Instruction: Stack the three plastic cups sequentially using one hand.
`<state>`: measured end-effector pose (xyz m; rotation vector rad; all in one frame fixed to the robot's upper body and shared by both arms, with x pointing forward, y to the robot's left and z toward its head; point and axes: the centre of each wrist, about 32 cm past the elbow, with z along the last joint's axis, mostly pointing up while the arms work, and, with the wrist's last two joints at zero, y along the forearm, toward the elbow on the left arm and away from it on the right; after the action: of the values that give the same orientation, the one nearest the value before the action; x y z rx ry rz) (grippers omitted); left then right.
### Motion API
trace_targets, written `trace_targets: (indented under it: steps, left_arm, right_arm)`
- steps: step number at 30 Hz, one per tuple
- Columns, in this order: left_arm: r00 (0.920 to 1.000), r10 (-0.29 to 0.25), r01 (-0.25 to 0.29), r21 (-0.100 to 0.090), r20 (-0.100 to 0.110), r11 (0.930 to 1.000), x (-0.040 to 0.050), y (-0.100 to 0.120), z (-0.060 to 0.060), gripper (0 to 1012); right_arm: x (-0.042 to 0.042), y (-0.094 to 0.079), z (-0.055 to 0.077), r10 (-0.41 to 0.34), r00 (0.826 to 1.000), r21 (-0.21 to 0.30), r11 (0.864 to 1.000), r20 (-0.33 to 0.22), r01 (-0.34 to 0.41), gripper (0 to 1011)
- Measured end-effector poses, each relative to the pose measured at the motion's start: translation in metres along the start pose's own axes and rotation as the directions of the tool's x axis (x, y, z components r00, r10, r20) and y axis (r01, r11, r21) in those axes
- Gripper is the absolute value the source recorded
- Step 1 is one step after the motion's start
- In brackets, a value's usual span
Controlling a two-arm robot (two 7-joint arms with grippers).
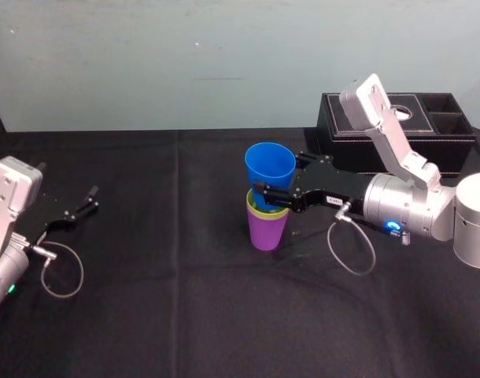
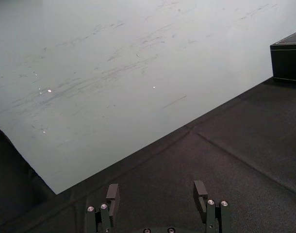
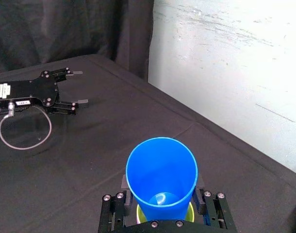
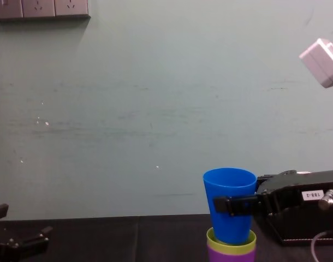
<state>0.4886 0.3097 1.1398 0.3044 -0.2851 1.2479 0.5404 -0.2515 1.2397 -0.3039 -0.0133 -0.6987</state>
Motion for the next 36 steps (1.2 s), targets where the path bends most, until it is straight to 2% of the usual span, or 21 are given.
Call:
trace_targets:
  steps: [20, 32, 36]
  left_arm:
    - [1.0, 0.0, 0.0, 0.0, 0.0, 1.0, 0.0, 0.0, 0.0, 1000]
    - [1.0, 0.0, 0.0, 0.0, 0.0, 1.0, 0.0, 0.0, 0.0, 1000]
    - [1.0, 0.0, 0.0, 0.0, 0.0, 1.0, 0.0, 0.0, 0.0, 1000]
  right_arm:
    - [0.004, 0.008, -0.012, 0.009, 1.0, -0.015, 1.0, -0.019, -0.01, 734]
    - [0.004, 0.008, -0.011, 0.009, 1.0, -0.013, 1.0, -0.018, -0.009, 735]
    - [0.004, 0.007, -0.011, 0.009, 1.0, -0.013, 1.0, -0.018, -0.009, 835]
